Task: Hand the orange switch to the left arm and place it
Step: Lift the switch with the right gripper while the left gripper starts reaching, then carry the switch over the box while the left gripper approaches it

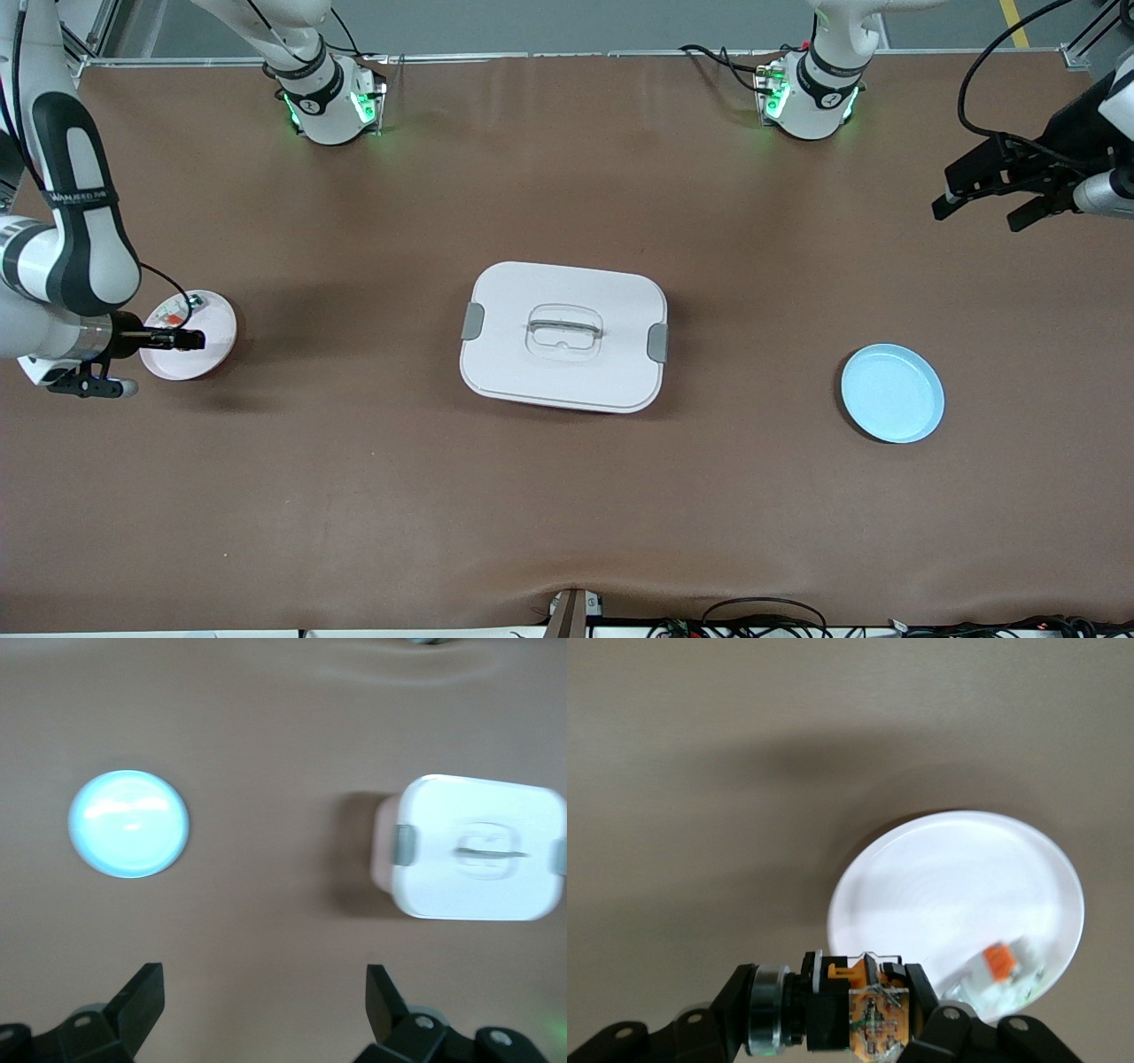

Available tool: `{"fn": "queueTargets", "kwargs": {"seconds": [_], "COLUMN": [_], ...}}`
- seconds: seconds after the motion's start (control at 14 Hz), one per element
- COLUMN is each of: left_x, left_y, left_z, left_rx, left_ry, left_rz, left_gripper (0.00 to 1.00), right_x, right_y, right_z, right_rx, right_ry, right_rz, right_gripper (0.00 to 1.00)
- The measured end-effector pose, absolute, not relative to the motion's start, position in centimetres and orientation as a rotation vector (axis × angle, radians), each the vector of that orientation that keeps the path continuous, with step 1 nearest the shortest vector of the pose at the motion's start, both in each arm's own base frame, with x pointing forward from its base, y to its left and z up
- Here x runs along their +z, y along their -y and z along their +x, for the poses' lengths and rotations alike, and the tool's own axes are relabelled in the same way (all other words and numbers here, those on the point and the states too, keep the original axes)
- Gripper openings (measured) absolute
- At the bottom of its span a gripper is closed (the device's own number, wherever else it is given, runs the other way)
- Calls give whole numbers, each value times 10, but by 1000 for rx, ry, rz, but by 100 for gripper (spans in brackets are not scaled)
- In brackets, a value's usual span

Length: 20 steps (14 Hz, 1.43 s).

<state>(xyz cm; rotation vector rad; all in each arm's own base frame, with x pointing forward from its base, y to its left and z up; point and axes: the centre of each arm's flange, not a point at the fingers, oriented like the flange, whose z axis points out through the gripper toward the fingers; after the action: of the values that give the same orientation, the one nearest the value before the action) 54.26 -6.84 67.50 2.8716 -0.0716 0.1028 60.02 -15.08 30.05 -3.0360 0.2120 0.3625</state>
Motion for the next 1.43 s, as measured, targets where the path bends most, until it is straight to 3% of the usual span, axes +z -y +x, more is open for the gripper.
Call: {"fn": "queueTargets", "kwargs": {"seconds": [0.64,1.0,1.43], "left_x": [667,652,596], "left_y": [117,194,292], "left_z": [560,572,593], "left_rx": [49,98,108], "left_ry": [78,111,47], "left_rz": [2487,2397,2271], "left_gripper": [100,100,100], "right_x": [366,413,479], "right_y": [58,-62,-191], "right_z": [606,611,610], "right_rx": [453,474,462], "right_ry": [-591,-852,-1166], "right_rz": [-2890,-2789,-2594], "right_gripper": [72,72,72]}}
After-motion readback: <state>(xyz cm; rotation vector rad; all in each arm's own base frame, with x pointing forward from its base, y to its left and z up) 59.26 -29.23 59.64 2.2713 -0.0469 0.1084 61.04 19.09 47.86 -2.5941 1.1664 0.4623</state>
